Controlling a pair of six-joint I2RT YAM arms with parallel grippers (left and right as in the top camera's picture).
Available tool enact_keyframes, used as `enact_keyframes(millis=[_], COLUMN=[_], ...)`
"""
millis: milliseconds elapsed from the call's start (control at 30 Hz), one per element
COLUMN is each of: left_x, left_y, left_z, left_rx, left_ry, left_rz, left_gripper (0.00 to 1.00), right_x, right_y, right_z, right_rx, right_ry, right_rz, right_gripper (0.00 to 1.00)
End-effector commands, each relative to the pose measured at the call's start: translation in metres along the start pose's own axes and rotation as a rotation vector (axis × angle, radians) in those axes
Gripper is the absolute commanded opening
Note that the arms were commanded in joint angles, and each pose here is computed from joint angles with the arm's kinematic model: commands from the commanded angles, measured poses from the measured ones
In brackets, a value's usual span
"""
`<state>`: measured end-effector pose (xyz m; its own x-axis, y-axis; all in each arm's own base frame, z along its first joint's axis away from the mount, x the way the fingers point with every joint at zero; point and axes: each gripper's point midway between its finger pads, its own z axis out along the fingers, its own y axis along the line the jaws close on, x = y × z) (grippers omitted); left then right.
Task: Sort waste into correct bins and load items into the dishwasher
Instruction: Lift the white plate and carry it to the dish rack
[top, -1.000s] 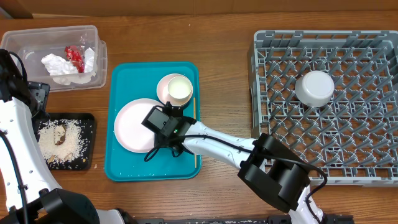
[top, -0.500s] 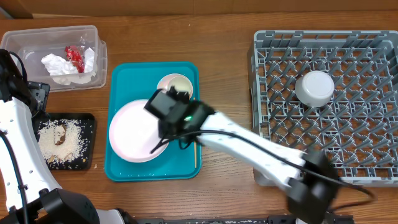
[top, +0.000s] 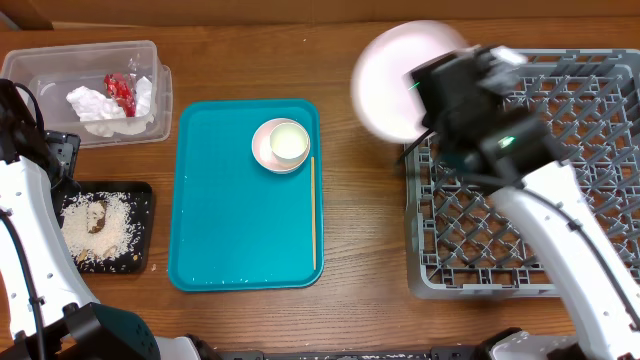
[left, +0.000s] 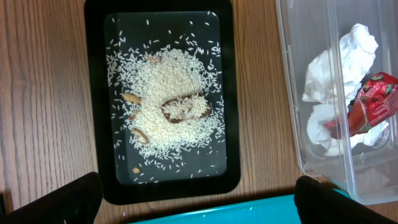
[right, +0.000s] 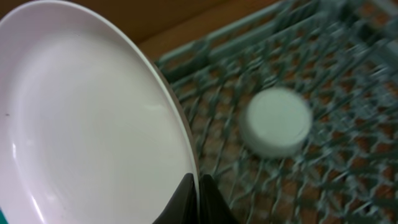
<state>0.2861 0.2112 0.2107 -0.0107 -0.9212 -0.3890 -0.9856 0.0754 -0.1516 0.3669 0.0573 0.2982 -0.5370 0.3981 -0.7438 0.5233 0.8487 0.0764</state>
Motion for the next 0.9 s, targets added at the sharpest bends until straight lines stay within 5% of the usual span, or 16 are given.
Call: enact_keyframes(millis=[0, 167, 433, 867], left_x=[-0.003, -0.003, -0.003, -0.003], left_y=[0.002, 0.002, 0.002, 0.002], left_z=[0.000, 0.000, 0.000, 0.000], left_rx=[-0.013, -0.013, -0.012, -0.012], left_ry=[-0.013, -0.013, -0.014, -0.014], left_rz=[0.015, 0.015, 0.015, 0.015], left_gripper=[1.00, 1.00, 1.00, 1.00], right_x=[-0.032, -0.051, -0.020, 0.012], right_y=[-0.032, -0.050, -0.029, -0.005], right_z=[0.023, 0.074, 0.125, 0.126], right_rx=[0.151, 0.356, 0.453, 0.430], right_ry=[-0.109, -0.226, -0.169, -0.118], right_rz=[-0.043, -0.071, -0.292, -0.413], right_gripper=[0.04, 0.04, 0.04, 0.13])
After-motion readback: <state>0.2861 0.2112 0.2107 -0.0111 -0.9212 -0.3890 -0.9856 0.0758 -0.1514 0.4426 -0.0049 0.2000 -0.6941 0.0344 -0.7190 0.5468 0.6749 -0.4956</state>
